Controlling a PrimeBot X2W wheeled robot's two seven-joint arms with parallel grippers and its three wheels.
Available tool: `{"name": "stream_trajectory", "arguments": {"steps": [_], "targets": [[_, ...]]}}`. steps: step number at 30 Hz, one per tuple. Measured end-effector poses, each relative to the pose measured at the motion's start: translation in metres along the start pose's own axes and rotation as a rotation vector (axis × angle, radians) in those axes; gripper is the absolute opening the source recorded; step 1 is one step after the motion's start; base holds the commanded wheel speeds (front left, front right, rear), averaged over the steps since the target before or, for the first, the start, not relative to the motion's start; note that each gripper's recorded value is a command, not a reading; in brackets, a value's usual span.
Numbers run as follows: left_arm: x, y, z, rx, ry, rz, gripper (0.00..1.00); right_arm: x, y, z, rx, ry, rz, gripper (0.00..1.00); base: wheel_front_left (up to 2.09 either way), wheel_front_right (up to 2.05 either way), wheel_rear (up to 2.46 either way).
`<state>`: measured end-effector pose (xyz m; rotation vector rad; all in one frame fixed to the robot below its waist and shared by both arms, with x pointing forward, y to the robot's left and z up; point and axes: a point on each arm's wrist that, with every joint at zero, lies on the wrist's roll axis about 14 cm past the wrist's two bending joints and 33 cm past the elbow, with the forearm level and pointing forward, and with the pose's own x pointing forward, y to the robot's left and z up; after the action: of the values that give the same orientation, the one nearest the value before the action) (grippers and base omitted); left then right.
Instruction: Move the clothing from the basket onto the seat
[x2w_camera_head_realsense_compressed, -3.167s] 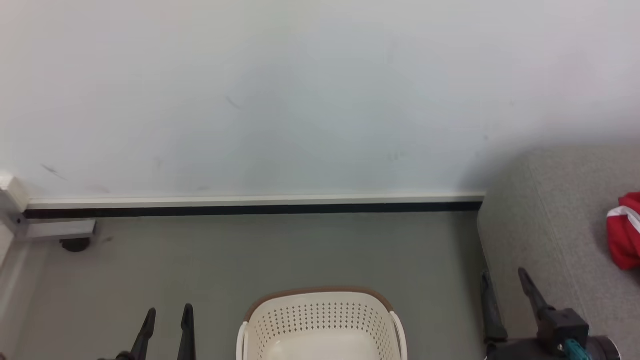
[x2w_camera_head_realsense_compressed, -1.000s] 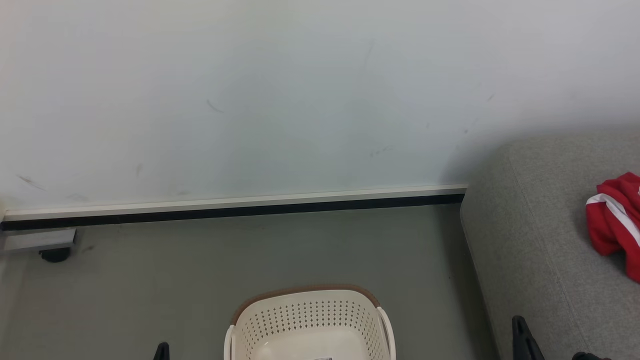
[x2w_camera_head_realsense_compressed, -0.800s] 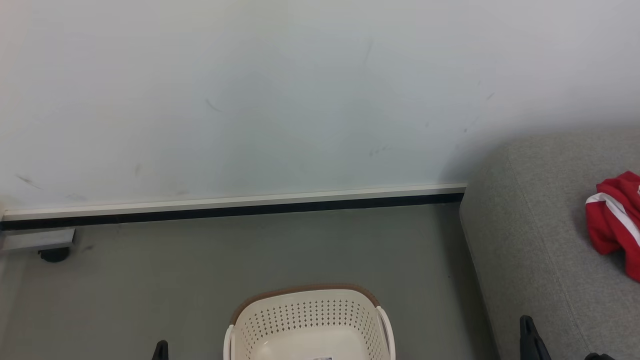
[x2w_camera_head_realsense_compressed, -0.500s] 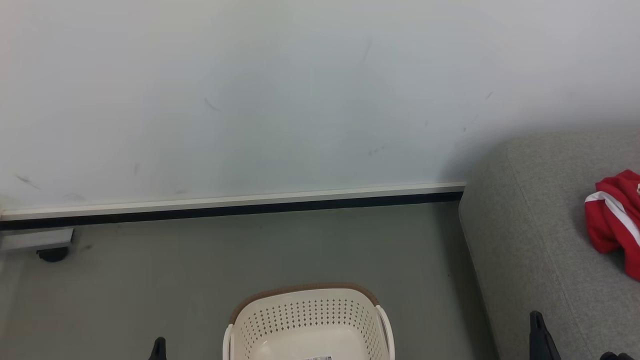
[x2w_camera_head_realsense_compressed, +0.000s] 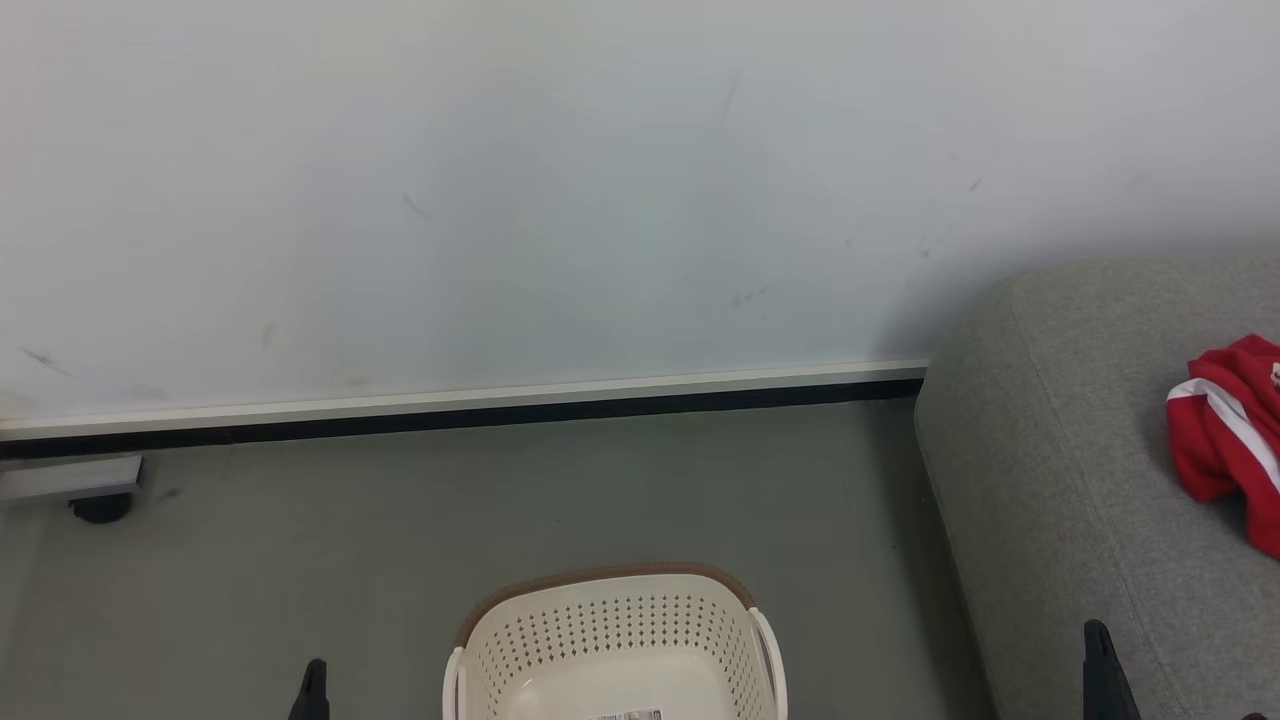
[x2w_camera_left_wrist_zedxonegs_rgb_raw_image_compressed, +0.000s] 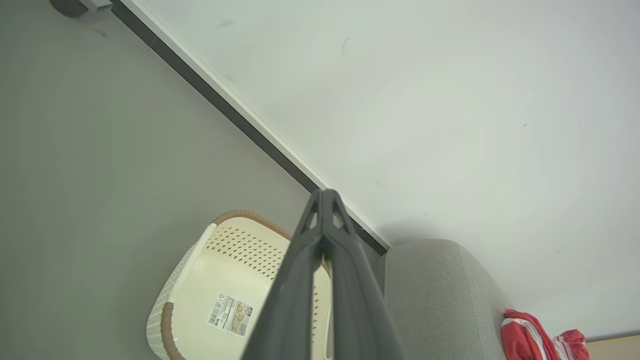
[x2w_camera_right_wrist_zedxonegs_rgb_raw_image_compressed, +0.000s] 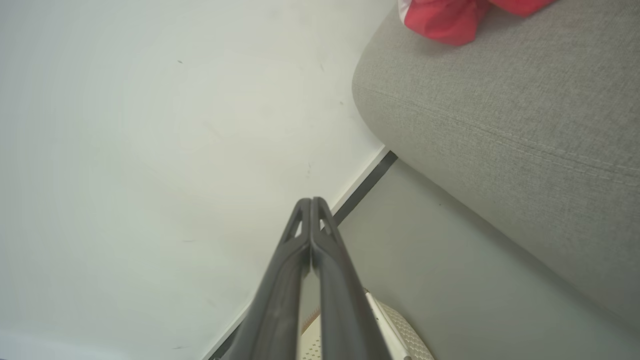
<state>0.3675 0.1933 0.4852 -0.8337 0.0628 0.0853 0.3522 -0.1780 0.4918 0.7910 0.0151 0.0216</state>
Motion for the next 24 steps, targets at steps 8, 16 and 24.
{"name": "stream_trajectory", "arguments": {"steps": [8,16,24], "targets": [[0.003,-0.003,-0.001,-0.094,0.016,-0.008,0.0,0.001,-0.005,0.006,0.104,-0.012,-0.018,0.0,0.0,0.0,0.0],[0.007,-0.007,-0.001,-0.19,0.026,-0.023,0.0,0.004,-0.007,0.012,0.197,-0.028,-0.026,0.0,0.0,0.0,0.0],[0.009,-0.009,-0.003,-0.271,0.044,-0.032,0.0,0.004,-0.011,0.016,0.289,-0.036,-0.039,0.0,0.0,0.0,0.0]]}}
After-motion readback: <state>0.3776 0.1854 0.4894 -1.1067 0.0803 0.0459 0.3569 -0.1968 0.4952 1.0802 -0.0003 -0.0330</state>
